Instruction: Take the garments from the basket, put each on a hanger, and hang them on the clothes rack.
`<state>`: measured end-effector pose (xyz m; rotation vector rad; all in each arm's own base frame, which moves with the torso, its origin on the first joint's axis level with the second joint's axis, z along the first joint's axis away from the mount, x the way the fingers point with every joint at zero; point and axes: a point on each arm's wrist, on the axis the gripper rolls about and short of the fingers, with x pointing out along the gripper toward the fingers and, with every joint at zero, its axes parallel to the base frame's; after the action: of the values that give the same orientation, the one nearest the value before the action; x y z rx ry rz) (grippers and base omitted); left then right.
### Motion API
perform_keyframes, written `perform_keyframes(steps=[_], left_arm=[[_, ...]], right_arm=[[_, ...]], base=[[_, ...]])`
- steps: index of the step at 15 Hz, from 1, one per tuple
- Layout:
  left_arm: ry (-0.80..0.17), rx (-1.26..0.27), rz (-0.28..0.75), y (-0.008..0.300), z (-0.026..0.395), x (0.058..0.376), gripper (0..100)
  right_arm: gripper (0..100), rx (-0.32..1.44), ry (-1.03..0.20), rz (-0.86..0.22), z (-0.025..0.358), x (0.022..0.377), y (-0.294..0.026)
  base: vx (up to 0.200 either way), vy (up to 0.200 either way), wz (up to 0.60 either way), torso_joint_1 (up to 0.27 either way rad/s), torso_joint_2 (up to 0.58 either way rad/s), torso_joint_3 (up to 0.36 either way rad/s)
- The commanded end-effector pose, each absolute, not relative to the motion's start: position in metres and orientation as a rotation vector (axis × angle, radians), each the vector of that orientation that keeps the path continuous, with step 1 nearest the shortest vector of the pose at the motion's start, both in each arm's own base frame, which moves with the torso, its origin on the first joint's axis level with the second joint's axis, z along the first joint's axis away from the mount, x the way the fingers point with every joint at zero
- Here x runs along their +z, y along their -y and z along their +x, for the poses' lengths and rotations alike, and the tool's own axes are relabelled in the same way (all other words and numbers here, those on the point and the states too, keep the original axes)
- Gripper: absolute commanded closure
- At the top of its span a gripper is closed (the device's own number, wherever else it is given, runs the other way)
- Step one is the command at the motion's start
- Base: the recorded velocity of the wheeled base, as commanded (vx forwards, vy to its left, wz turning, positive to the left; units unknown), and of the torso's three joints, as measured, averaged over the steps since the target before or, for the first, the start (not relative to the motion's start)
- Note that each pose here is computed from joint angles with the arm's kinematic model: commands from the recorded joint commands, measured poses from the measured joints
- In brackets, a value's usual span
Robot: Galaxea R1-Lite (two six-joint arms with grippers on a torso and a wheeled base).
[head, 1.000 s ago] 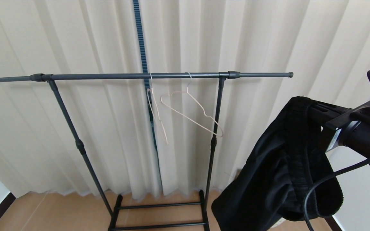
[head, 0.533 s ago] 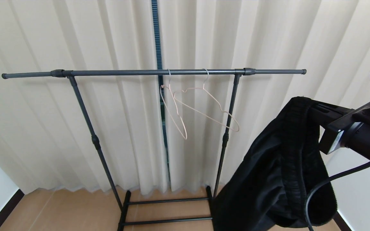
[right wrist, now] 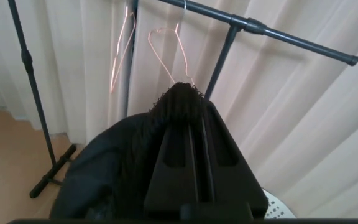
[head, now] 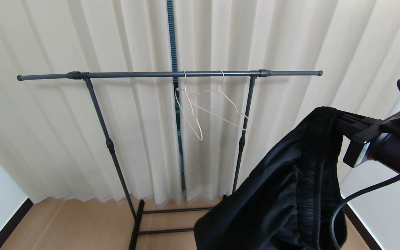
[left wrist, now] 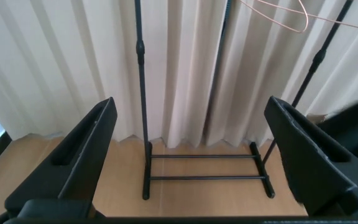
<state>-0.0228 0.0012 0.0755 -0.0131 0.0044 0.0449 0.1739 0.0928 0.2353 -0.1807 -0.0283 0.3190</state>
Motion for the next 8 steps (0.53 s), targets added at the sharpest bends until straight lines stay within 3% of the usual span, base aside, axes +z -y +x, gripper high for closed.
perform_keyframes(steps=[1, 4, 6, 8], left_arm=[[-0.007, 0.045, -0.012, -0.001, -0.023, 0.075, 0], [-0.077, 0.021, 0.007, -0.001, -0.018, 0.077, 0], [-0.239, -0.011, 0.013, -0.001, -0.006, 0.079, 0], [-0.479, -0.079, 0.029, 0.001, 0.014, 0.078, 0]], right_arm=[[100, 0.322, 0.022, -0.184, 0.174, 0.233, -0.093], [100, 0.42, -0.04, -0.279, 0.179, 0.213, -0.102], [100, 0.466, -0.073, -0.289, 0.181, 0.205, -0.116], [100, 0.47, -0.127, -0.253, 0.191, 0.198, -0.137]], base=[[0.0, 0.0, 0.0, 0.0, 0.0, 0.0], [0.0, 0.0, 0.0, 0.0, 0.0, 0.0], [0.0, 0.0, 0.0, 0.0, 0.0, 0.0], [0.0, 0.0, 0.0, 0.0, 0.0, 0.0]])
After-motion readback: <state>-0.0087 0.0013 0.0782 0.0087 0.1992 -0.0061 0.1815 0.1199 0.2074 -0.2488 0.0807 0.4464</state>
